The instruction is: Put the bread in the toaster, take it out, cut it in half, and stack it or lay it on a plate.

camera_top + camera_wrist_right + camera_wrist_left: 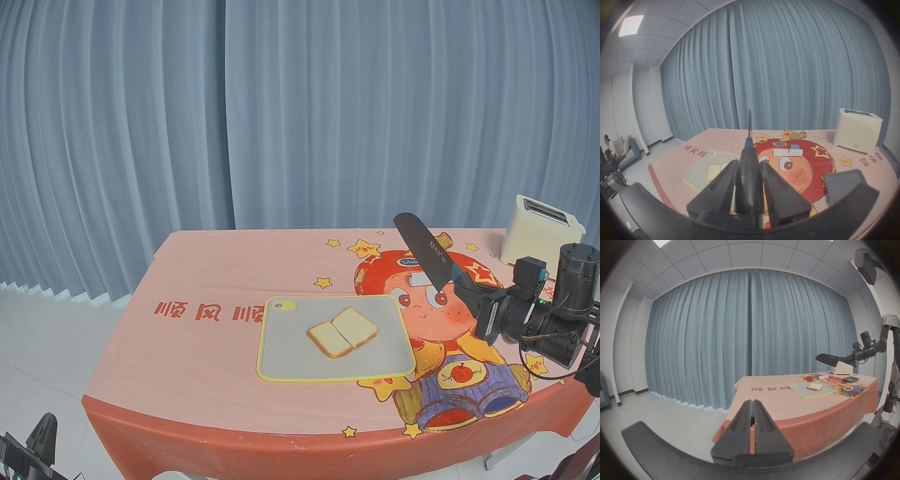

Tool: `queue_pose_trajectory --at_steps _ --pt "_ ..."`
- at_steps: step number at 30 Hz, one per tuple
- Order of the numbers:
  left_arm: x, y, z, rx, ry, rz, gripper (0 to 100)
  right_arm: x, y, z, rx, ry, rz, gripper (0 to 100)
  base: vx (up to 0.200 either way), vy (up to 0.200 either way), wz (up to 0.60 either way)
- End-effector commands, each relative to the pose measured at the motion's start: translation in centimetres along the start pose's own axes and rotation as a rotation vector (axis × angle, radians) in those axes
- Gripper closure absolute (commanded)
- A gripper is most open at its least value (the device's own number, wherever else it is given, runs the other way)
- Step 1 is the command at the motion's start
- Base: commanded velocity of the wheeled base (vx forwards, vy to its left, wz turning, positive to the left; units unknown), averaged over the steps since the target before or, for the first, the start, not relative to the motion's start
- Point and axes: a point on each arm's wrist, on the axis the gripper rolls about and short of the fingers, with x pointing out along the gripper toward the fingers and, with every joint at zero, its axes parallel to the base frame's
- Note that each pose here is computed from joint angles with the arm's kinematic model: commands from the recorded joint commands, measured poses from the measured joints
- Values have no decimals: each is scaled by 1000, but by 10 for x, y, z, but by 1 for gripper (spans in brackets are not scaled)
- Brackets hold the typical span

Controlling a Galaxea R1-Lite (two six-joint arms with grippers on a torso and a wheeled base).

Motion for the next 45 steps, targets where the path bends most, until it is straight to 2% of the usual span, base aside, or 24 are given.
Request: queue_pose_trajectory --at_steps 1,25,45 --pt "1 0 -5 -1 18 0 100 6 -3 -3 2 18 -16 100 0 0 0" --pt "1 0 -5 0 18 0 100 9 -7 -5 6 27 -31 100 0 0 0" --pt "1 0 -5 -1 20 0 100 6 -6 -3 -10 14 -27 100 0 0 0"
